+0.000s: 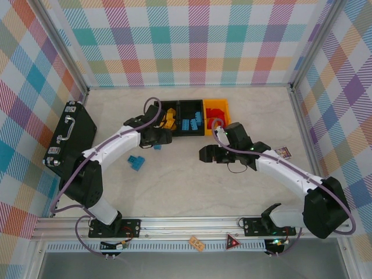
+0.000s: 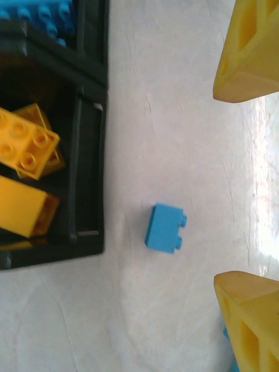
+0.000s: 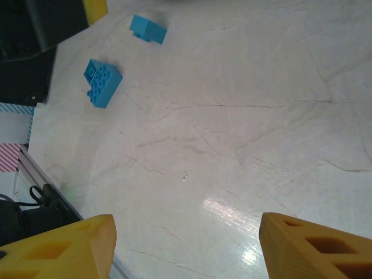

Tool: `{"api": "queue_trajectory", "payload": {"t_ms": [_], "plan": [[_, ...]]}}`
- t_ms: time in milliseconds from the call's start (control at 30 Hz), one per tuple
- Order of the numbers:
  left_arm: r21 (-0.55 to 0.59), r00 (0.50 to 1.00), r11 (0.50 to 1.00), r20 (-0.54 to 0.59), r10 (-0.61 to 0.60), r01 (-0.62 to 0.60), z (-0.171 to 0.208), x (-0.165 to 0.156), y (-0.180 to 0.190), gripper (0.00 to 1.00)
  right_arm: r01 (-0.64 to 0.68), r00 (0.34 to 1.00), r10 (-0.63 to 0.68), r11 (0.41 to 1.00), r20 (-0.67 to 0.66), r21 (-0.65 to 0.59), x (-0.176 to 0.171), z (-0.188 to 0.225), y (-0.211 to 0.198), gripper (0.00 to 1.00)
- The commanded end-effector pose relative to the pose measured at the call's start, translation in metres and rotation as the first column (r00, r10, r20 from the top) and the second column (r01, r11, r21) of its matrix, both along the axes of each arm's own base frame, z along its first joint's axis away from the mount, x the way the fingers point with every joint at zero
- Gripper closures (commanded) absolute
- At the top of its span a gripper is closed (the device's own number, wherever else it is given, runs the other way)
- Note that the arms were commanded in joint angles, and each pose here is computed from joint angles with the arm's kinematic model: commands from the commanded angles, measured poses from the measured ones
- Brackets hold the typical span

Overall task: Sort the legos into containers by color
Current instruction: Pick up the lego from the center of the table.

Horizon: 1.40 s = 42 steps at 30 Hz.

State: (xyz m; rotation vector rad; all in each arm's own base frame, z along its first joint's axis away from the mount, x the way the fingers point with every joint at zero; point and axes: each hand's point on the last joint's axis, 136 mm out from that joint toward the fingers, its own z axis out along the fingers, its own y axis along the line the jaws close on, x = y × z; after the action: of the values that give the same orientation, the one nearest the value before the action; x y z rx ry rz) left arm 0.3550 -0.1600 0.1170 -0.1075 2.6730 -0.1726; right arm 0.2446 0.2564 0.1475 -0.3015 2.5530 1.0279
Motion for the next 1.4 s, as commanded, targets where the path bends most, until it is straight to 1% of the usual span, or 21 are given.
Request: {"api": "queue_trajectory", "payload": {"t_ms": [0, 100, 267, 433, 567, 700, 767, 833, 933, 1100, 1367], "plan": [[0.011, 1.0, 0.999, -0.002, -0.031, 0.031, -0.01, 0.0, 0.003, 0.23, -0.059, 0.996, 0.056, 0.997, 0.064, 0.04, 0.004, 0.017, 0.018, 0.33], [0.027, 0.999, 0.999, -0.004, -0.034, 0.035, -0.018, 0.003, 0.007, 0.21, -0.068, 0.995, 0.065, 0.997, 0.076, 0.042, 0.003, 0.017, 0.025, 0.32], [0.03, 0.999, 0.999, -0.032, -0.022, 0.023, -0.036, 0.01, 0.011, 0.21, -0.079, 0.993, 0.074, 0.996, 0.091, 0.049, 0.001, 0.017, 0.034, 0.3], [0.014, 0.998, 0.999, -0.048, -0.03, 0.03, -0.052, 0.017, 0.005, 0.22, -0.079, 0.994, 0.076, 0.996, 0.078, 0.037, 0.002, 0.011, 0.036, 0.3], [0.05, 0.997, 0.998, -0.074, -0.022, 0.026, -0.067, 0.02, 0.008, 0.25, -0.072, 0.995, 0.07, 0.997, 0.07, 0.026, 0.002, 0.007, 0.035, 0.31], [0.086, 0.996, 0.996, -0.092, -0.014, 0.022, -0.079, 0.022, 0.012, 0.33, -0.067, 0.996, 0.065, 0.998, 0.064, 0.015, 0.003, 0.003, 0.034, 0.31], [0.096, 0.995, 0.995, -0.099, -0.011, 0.021, -0.083, 0.021, 0.013, 0.42, -0.065, 0.996, 0.064, 0.998, 0.059, 0.013, 0.003, 0.001, 0.034, 0.31], [0.092, 0.994, 0.995, -0.105, -0.013, 0.023, -0.084, 0.02, 0.013, 0.54, -0.064, 0.996, 0.063, 0.998, 0.057, 0.01, 0.003, -0.001, 0.034, 0.31], [0.087, 0.994, 0.996, -0.105, -0.012, 0.021, -0.081, 0.015, 0.014, 0.66, -0.061, 0.997, 0.061, 0.998, 0.048, 0.009, 0.004, -0.004, 0.035, 0.31], [0.078, 0.994, 0.997, -0.112, -0.015, 0.024, -0.075, 0.004, 0.017, 0.73, -0.06, 0.997, 0.06, 0.998, 0.04, 0.013, 0.006, -0.007, 0.037, 0.32], [0.06, 0.993, 0.996, -0.104, -0.057, 0.064, -0.053, -0.013, 0.005, 0.73, -0.051, 0.997, 0.051, 0.999, 0.054, -0.002, 0.006, -0.005, 0.033, 0.32]]}}
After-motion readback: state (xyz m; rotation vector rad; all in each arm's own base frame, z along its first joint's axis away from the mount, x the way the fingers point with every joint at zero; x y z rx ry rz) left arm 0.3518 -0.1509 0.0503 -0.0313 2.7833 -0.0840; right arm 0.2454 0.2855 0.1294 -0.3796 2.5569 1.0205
